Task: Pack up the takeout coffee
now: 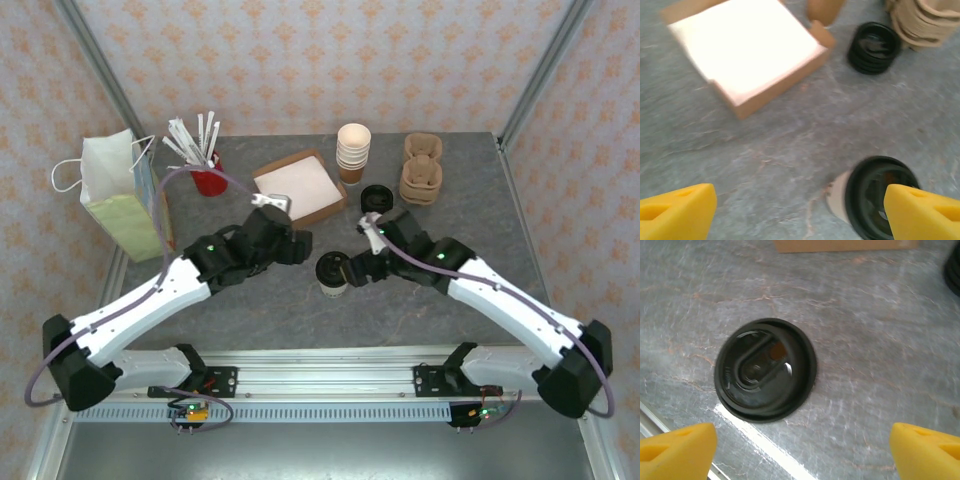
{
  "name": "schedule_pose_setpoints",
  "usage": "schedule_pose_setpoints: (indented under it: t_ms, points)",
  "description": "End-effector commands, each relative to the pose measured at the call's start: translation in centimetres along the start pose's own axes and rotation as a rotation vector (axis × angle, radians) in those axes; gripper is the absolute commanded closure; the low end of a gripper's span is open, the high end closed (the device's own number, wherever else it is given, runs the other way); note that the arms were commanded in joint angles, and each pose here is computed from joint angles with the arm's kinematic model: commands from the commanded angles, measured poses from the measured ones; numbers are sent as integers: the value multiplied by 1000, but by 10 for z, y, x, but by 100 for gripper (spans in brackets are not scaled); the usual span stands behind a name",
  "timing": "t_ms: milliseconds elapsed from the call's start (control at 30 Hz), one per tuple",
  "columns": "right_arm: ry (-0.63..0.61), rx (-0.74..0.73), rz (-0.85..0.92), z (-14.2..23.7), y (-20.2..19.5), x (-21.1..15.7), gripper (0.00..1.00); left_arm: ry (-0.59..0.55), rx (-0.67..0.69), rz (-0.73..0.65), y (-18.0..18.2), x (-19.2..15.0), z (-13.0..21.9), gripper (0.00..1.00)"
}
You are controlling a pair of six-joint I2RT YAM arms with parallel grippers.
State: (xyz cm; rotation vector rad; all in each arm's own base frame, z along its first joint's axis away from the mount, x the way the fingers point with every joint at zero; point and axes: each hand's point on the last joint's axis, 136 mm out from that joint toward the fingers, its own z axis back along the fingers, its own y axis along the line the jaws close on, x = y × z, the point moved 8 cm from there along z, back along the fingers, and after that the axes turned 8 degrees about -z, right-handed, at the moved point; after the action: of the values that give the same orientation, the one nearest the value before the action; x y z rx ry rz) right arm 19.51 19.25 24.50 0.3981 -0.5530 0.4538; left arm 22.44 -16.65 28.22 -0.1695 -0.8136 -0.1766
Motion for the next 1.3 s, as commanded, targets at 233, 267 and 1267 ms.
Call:
schedule_pose_setpoints:
  t_ms: [233,267,1267]
  points:
    - [70,-83,305,-45,32,27,8,38,77,136,54,-20,10,13]
    - [82,-84,309,-48,32,27,9,41,78,139,55,-21,10,13]
    - [216,-116,309,-70,27,1,24,50,70,135,55,-25,7,13]
